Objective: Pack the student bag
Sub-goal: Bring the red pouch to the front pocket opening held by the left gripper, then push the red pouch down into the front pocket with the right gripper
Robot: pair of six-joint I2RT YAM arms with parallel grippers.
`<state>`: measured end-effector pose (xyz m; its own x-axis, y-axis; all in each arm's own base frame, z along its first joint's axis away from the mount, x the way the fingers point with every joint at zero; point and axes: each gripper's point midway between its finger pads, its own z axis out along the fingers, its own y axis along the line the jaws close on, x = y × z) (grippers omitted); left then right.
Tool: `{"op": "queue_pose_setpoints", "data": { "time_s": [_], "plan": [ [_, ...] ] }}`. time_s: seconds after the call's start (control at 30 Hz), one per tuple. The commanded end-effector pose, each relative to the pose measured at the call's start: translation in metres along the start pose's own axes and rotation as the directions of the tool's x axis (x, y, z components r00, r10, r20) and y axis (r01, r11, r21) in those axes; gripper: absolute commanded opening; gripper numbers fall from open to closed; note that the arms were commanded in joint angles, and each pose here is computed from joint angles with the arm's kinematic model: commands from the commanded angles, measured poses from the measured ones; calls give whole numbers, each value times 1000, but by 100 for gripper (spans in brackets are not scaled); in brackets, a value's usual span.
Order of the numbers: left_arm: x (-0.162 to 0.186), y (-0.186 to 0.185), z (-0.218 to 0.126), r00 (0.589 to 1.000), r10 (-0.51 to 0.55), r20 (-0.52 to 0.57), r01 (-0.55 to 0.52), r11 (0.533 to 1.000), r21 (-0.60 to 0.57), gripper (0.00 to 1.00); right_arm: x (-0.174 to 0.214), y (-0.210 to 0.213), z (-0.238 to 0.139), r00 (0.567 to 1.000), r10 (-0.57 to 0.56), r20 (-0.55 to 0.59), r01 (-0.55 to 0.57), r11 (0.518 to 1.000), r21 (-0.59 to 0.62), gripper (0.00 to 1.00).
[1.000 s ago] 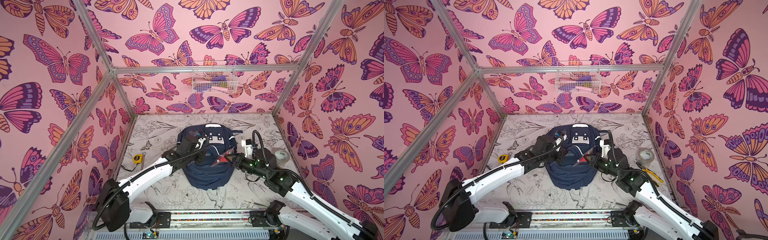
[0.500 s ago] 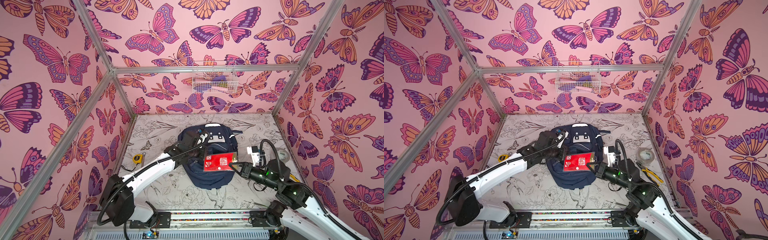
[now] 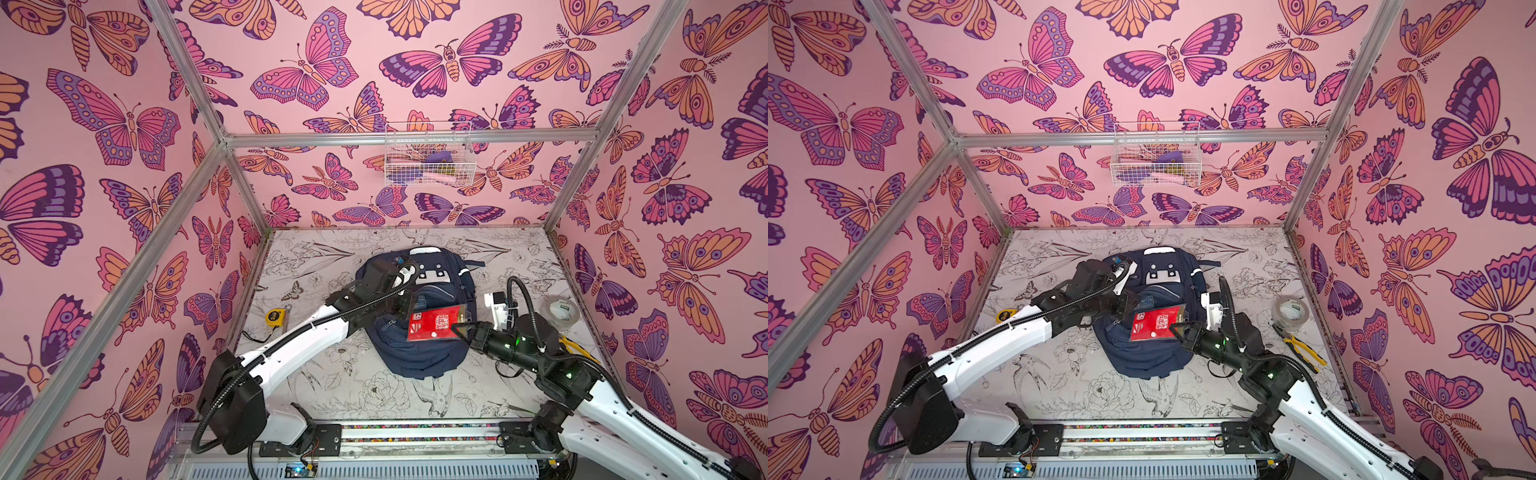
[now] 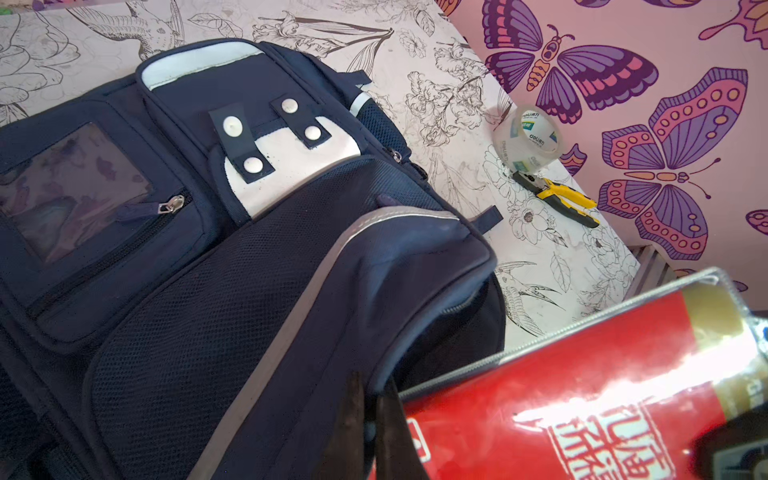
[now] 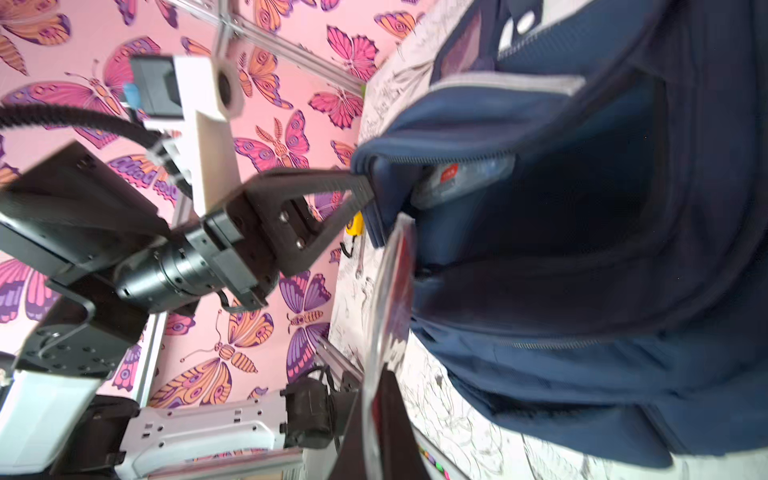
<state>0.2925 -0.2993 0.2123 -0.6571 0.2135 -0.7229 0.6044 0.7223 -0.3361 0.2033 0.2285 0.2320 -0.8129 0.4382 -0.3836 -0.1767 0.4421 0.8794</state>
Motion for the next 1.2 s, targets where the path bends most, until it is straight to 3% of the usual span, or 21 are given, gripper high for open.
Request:
{"op": "queue_pose_setpoints", "data": {
  "time_s": [0.0,0.3,0.73,1.17],
  "plan": [
    [-21,-22,-19,996,14,85,-22,996,92,0,-16,18,9,997,-24,73,29,997,-71,0],
    [-20,-28,-26,995,34,94,-46,992,121,0,-21,13,45,998,15,62,-10,996,-85,0],
    [-15,-35,-33,994,49,95,-64,985,163,0,-25,-13,91,993,102,56,-102,995,-6,0],
    [-17,-15,-43,988,54,143,-62,997,55,0,-20,-26,49,980,151,131,-148,989,-25,0]
  ]
}}
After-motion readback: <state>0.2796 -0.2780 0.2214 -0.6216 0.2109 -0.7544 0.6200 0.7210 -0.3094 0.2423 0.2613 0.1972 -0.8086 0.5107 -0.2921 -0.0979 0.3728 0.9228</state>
